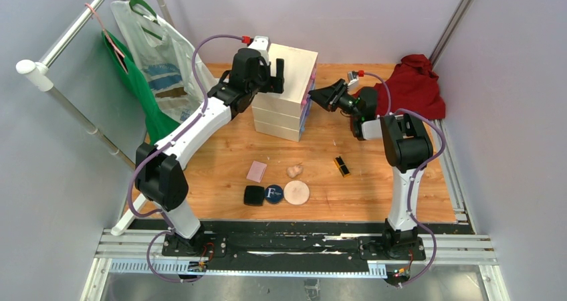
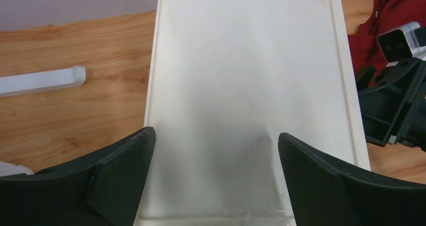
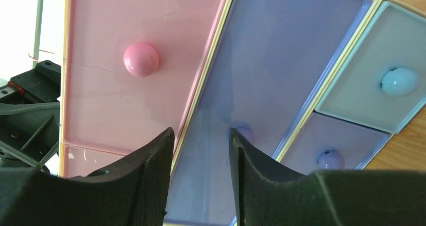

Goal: Organize the makeup
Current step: Open the drawer in the storage box.

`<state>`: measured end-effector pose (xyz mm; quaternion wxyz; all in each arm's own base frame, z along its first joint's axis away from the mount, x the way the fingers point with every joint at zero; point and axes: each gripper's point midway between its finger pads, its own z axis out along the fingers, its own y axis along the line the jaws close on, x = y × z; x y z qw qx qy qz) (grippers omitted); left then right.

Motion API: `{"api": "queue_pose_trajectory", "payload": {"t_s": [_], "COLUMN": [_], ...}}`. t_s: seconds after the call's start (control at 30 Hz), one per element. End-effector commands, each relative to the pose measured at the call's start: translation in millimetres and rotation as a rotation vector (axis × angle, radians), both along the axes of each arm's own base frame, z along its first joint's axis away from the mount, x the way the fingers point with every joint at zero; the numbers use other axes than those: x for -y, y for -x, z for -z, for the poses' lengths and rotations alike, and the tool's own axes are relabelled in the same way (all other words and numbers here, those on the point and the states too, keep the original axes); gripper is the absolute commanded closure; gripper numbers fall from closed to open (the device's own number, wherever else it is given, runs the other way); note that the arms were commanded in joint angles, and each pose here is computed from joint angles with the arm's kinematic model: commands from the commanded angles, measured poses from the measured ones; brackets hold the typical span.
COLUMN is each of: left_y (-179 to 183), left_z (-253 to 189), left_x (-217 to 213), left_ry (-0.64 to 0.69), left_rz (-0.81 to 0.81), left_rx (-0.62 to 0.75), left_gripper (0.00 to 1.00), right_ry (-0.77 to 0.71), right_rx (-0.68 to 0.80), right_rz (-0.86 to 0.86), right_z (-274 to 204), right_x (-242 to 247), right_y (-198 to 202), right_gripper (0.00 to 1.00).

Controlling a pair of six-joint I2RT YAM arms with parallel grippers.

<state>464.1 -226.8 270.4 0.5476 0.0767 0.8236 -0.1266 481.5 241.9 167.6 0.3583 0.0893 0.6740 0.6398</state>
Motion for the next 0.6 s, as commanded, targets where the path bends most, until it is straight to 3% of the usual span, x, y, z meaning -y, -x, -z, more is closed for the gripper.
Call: {"api": "queue_pose_trajectory", "payload": {"t_s": [0.0,0.57], "left_y": [5,4], "left_z": [38,39], "left_x": [-3,-3], "left_ry": [-0.060,-0.066], "left_rz": [-0.003,-0.004], "left_rx": [-0.093,-0.095], "left_gripper": [0.02,0.02], "right_ry": [-0.002,0.007], "right_rx": [0.008,-0.025], "right_rz": [0.006,0.013], "right_z": [8,26], "right_x": [7,13], "right_y": [0,-1], "right_gripper": [0.56,0.56]}}
